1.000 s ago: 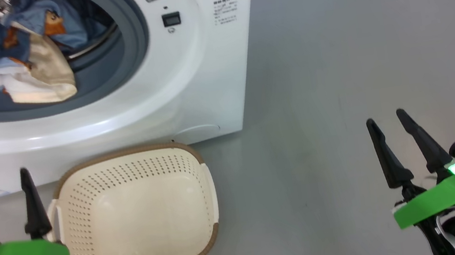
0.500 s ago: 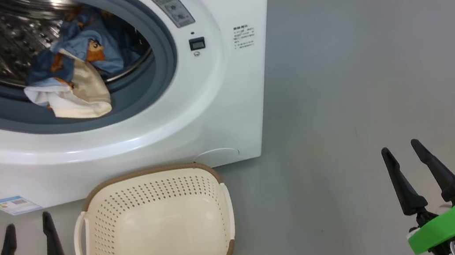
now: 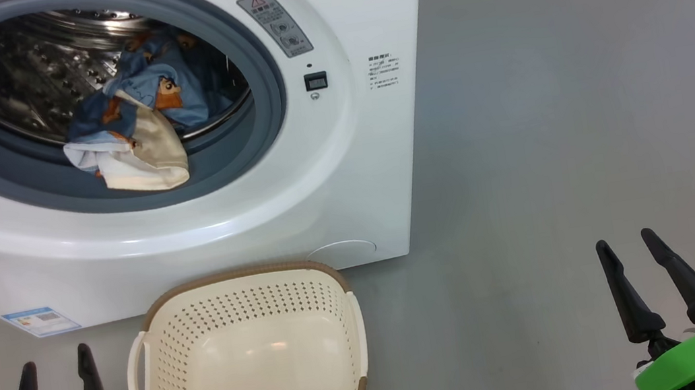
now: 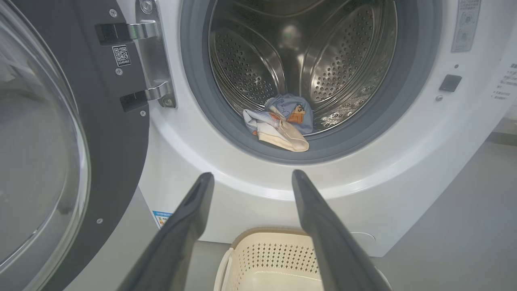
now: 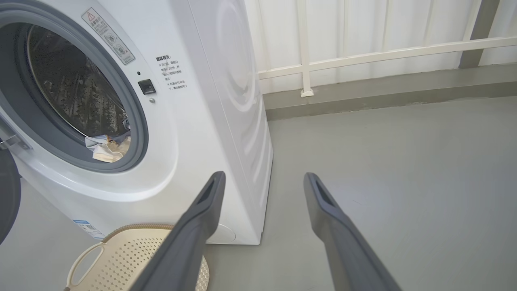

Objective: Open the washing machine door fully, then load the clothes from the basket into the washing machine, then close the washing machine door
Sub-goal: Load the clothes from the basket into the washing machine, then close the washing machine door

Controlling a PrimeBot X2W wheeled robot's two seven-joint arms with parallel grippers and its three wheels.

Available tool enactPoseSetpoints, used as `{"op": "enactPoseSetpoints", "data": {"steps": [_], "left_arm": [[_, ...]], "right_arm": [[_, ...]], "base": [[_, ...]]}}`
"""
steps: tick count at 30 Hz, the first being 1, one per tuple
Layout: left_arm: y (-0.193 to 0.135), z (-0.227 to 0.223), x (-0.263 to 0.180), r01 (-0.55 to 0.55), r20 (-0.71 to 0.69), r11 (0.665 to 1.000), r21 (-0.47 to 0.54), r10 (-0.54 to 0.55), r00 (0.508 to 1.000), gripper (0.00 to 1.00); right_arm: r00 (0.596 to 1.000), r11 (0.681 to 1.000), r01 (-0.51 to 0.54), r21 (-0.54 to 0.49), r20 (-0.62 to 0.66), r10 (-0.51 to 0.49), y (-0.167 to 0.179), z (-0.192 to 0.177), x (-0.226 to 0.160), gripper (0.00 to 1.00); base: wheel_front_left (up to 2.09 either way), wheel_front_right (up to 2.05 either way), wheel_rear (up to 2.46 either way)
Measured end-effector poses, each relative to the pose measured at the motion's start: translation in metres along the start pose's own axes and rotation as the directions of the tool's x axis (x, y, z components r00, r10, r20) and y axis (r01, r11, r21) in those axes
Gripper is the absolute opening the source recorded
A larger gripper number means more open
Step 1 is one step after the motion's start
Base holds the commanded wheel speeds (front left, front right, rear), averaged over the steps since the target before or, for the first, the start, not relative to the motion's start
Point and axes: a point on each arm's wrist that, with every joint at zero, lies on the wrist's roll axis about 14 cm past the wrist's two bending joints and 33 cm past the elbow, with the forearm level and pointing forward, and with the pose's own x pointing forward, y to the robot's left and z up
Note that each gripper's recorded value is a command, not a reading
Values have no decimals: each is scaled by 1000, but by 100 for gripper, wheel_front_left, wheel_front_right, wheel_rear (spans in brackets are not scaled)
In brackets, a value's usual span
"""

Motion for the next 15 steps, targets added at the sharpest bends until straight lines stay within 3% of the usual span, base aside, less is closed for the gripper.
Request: {"op": "enactPoseSetpoints", "data": {"steps": [15], "left_arm": [[-10,2,2,34,7,999,3,-34,999,100]], "right_arm": [[1000,1000,13,-2,11,-13,-4,4,-3,100]], "base": [[0,0,0]]}}
